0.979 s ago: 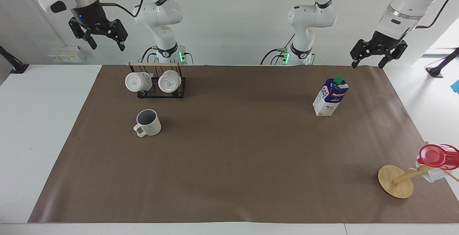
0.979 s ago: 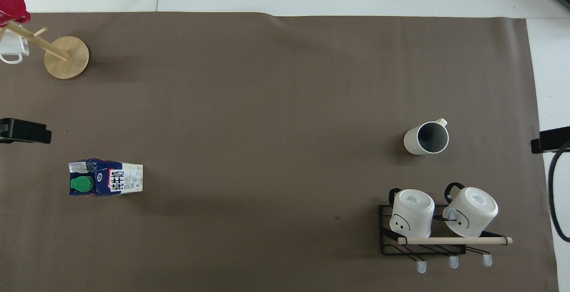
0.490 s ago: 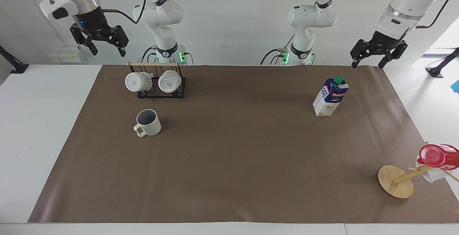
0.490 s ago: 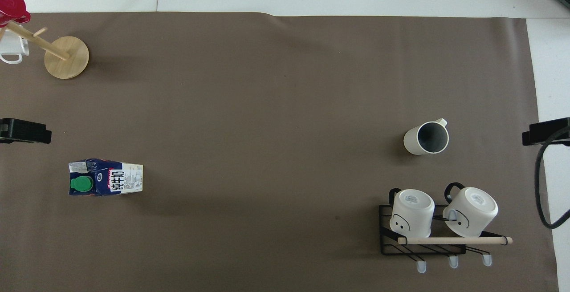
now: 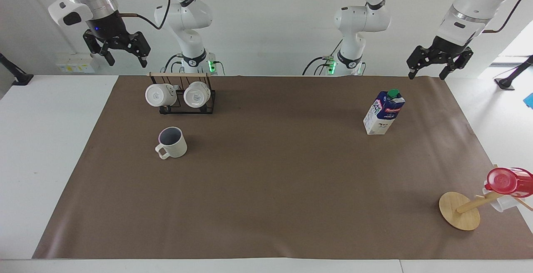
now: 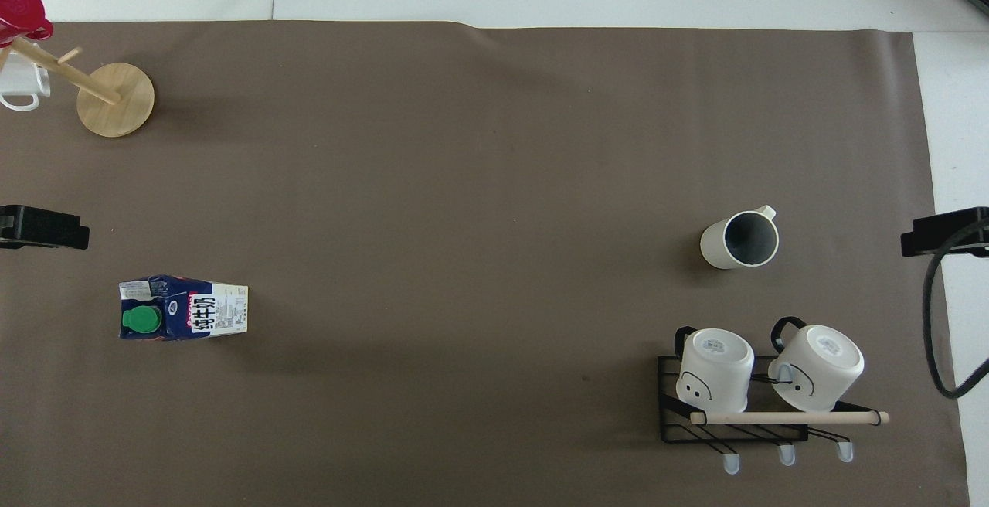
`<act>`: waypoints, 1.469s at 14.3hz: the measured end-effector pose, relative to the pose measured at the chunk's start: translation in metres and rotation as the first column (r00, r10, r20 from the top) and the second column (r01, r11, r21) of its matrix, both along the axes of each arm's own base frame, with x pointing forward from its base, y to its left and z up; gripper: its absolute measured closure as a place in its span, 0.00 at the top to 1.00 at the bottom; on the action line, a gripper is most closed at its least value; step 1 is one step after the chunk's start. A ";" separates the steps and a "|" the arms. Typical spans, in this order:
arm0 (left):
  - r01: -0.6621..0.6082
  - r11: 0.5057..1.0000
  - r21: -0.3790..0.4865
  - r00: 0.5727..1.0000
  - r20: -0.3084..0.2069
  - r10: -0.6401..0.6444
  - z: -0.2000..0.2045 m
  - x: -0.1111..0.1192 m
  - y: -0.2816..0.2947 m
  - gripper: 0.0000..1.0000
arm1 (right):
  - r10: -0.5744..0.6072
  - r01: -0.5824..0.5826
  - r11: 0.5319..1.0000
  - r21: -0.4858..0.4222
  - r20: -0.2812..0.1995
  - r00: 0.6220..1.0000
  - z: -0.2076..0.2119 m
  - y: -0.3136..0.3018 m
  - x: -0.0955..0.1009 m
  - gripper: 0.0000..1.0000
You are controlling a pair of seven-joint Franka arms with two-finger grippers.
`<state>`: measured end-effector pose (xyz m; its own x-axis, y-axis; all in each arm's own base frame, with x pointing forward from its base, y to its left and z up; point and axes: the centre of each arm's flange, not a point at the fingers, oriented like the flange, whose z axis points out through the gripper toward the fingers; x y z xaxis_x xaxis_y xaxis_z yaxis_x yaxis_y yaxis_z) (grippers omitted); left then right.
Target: Place cup and milk on table
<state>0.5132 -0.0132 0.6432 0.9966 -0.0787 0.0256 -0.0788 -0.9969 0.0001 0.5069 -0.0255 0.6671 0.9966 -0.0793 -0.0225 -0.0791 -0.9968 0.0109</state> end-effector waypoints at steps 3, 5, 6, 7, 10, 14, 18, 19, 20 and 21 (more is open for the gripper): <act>0.000 1.000 0.000 1.000 0.000 0.000 0.000 0.000 0.000 1.00 | -0.001 0.002 1.000 0.002 -0.041 0.999 -0.002 0.000 -0.006 1.00; 0.000 1.000 0.000 1.000 0.000 0.000 0.000 0.000 0.000 1.00 | -0.003 0.003 1.000 0.003 -0.045 0.999 0.002 -0.001 -0.011 1.00; 0.000 1.000 0.000 1.000 0.000 0.000 0.000 0.000 0.000 1.00 | -0.003 0.003 1.000 0.004 -0.044 0.999 0.004 -0.001 -0.013 1.00; 0.000 1.000 0.000 1.000 0.000 0.000 0.000 0.000 0.000 1.00 | -0.003 0.003 1.000 0.004 -0.043 0.999 0.006 -0.001 -0.015 1.00; 0.000 1.000 0.000 1.000 0.000 0.000 0.000 0.000 0.000 1.00 | -0.003 0.003 1.000 0.005 -0.047 0.999 0.007 -0.001 -0.017 1.00; 0.000 1.000 0.000 1.000 0.000 0.000 0.000 0.000 0.000 1.00 | 0.002 -0.001 1.000 0.005 -0.046 0.999 0.008 0.001 -0.017 1.00; 0.000 1.000 0.000 1.000 0.000 0.000 0.000 0.000 0.000 1.00 | 0.022 -0.022 1.000 0.003 -0.019 1.000 0.004 0.011 -0.011 1.00; 0.000 1.000 0.000 1.000 0.000 0.000 0.000 0.000 0.000 1.00 | 0.026 -0.026 1.000 0.003 -0.012 1.000 0.000 0.013 -0.009 1.00; 0.000 1.000 0.000 1.000 0.000 0.000 0.000 0.000 0.000 1.00 | 0.032 -0.032 0.999 0.002 -0.008 0.999 -0.004 0.016 -0.006 1.00; 0.000 1.000 0.000 1.000 0.000 0.000 0.000 0.000 0.000 1.00 | 0.039 -0.039 0.999 0.002 -0.002 0.999 -0.009 0.019 -0.002 1.00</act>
